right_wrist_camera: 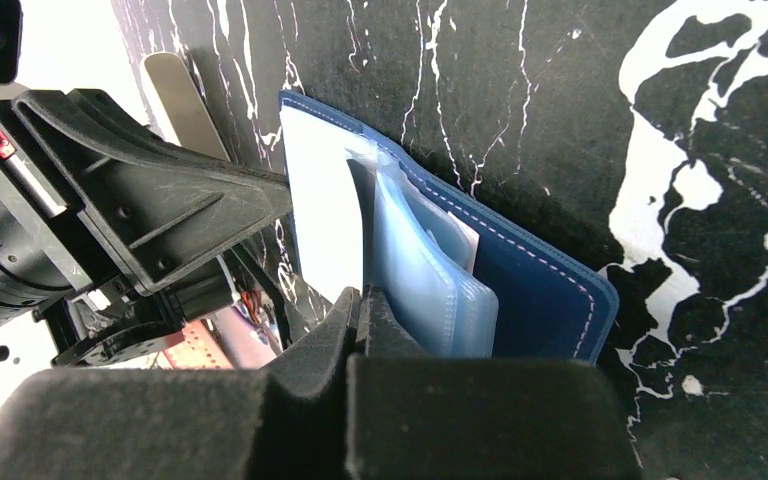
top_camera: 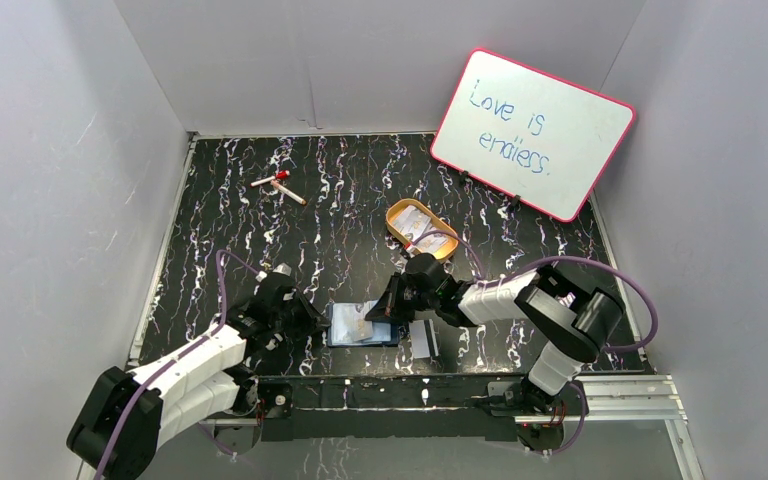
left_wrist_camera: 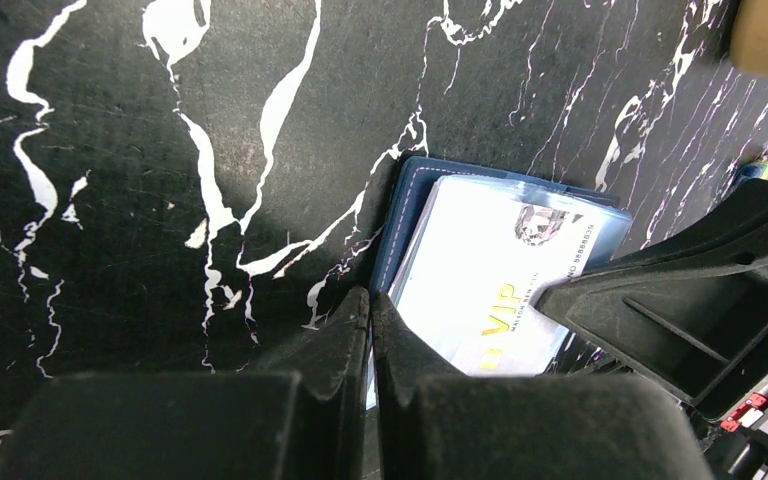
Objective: Put the credit cards into the card holder
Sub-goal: Insert the credit card into the card holder.
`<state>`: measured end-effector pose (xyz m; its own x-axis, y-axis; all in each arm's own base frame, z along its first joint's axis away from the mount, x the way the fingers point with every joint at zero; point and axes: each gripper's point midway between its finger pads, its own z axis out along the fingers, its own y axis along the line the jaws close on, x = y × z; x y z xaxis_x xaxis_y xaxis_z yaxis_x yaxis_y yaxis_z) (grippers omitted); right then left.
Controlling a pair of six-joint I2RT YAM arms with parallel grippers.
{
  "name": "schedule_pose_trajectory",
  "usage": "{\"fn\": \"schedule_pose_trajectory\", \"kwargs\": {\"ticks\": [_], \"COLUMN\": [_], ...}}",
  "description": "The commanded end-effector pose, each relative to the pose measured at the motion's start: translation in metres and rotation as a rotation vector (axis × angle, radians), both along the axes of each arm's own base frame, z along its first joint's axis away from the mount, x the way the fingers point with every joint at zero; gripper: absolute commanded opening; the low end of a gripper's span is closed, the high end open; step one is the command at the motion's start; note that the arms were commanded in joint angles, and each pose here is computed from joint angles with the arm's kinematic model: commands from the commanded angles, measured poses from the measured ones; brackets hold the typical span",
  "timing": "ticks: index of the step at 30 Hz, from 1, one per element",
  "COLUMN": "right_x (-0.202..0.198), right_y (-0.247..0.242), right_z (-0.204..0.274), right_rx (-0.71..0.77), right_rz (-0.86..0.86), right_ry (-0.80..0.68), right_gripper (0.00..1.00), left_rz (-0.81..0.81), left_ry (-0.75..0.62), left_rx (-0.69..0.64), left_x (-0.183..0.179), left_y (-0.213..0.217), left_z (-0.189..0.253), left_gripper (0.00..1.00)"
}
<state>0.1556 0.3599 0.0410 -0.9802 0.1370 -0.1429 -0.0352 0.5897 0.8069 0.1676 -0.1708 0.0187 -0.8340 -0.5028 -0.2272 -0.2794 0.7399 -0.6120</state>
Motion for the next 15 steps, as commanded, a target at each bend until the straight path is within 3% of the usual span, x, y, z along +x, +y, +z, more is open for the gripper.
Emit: {"fn": "schedule_pose_trajectory", "kwargs": {"ticks": [1, 15], "right_x": [-0.007, -0.009], "right_y": [0.003, -0.001], "right_z": [-0.006, -0.022], "right_rx": [0.002, -0.058], "right_rz": [0.020, 0.027], "right_ry": [0.022, 0.023], "right_gripper": [0.00, 0.00], "left_rz": [-0.014, -0.004], "left_ry": [0.009, 0.009], "left_rx": [-0.027, -0.026], "left_x": [-0.003, -0.003], "left_y": [-0.005, -0.004], "left_z": [0.001, 0.000], "left_gripper": [0.00, 0.00]}}
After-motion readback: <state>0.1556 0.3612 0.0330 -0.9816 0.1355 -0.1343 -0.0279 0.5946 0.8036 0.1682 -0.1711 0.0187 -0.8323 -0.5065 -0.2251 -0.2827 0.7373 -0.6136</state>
